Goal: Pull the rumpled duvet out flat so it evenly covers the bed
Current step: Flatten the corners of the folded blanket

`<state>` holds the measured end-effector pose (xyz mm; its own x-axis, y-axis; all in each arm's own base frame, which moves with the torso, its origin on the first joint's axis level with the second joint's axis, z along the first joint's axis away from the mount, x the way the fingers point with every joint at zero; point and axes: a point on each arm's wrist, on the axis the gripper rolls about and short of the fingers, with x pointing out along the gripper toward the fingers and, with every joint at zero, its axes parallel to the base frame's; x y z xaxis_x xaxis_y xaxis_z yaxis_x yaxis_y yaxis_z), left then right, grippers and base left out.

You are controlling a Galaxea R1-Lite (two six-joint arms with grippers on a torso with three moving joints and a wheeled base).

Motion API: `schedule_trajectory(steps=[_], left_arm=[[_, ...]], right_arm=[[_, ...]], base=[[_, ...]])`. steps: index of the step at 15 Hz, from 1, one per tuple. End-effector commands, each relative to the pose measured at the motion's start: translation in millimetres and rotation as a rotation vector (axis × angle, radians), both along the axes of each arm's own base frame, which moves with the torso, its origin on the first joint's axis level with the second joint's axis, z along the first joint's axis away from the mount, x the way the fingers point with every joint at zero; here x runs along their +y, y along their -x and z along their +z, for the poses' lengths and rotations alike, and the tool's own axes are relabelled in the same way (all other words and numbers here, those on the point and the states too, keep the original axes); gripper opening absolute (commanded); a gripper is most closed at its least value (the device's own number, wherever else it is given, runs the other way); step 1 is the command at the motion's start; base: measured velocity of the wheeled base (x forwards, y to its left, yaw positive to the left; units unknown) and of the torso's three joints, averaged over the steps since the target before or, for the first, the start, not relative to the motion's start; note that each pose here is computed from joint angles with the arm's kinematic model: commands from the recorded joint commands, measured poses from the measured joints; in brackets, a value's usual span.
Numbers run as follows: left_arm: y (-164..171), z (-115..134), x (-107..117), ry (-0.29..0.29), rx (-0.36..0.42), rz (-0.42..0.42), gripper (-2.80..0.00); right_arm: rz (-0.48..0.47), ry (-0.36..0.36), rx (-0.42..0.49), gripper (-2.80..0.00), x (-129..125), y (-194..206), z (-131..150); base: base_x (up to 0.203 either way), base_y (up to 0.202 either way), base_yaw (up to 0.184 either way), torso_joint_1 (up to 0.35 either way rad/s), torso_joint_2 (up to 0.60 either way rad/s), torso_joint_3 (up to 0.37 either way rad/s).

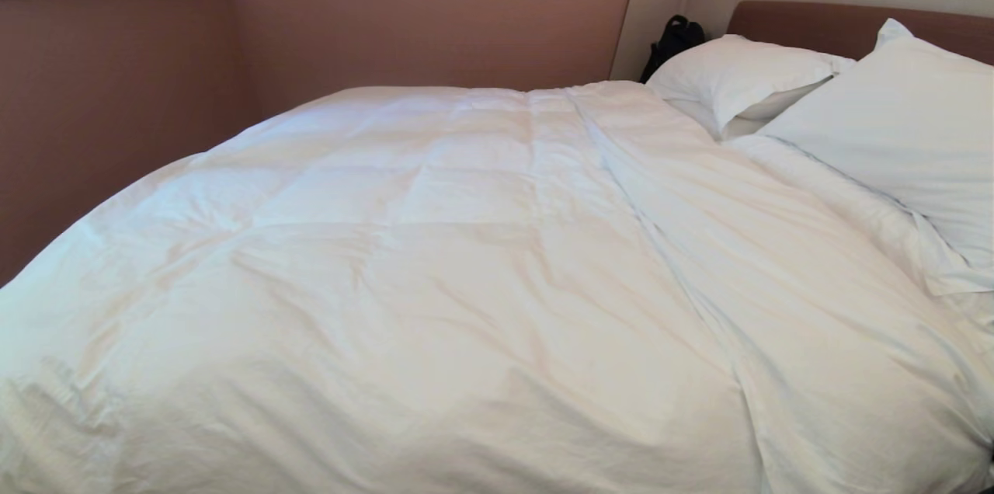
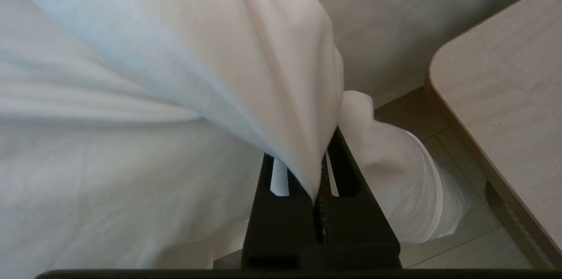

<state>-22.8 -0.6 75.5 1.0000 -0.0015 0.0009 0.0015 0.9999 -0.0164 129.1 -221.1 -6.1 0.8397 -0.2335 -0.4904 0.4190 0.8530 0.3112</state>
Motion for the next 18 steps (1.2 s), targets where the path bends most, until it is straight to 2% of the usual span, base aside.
schedule_trajectory(steps=[1,7,11,13,15,18], left_arm=[[0.0,0.1,0.0,0.000,-0.001,0.001,-2.80],[0.0,0.0,0.0,0.000,0.000,0.001,-2.80],[0.0,0.0,0.0,0.001,0.001,0.001,-2.80],[0.0,0.1,0.0,0.000,-0.001,0.001,-2.80],[0.0,0.1,0.0,0.000,0.000,0.001,-2.80],[0.0,0.1,0.0,0.000,-0.001,0.001,-2.80]], right_arm=[[0.004,0.004,-0.004,0.00,-0.2,-0.3,0.1],[0.023,0.007,0.011,0.00,7.1,2.5,-1.3],[0.047,0.024,0.022,0.00,30.6,14.5,-1.1],[0.045,0.056,0.018,0.00,43.2,20.6,4.4],[-0.023,0.114,0.059,0.00,42.3,21.9,10.7],[-0.050,0.184,0.040,0.00,38.3,21.1,21.7]], base=[[0.000,0.000,0.000,0.000,0.00,0.000],[0.000,0.000,0.000,0.000,0.00,0.000],[0.000,0.000,0.000,0.000,0.00,0.000],[0.000,0.000,0.000,0.000,0.00,0.000],[0.000,0.000,0.000,0.000,0.00,0.000],[0.000,0.000,0.000,0.000,0.00,0.000]])
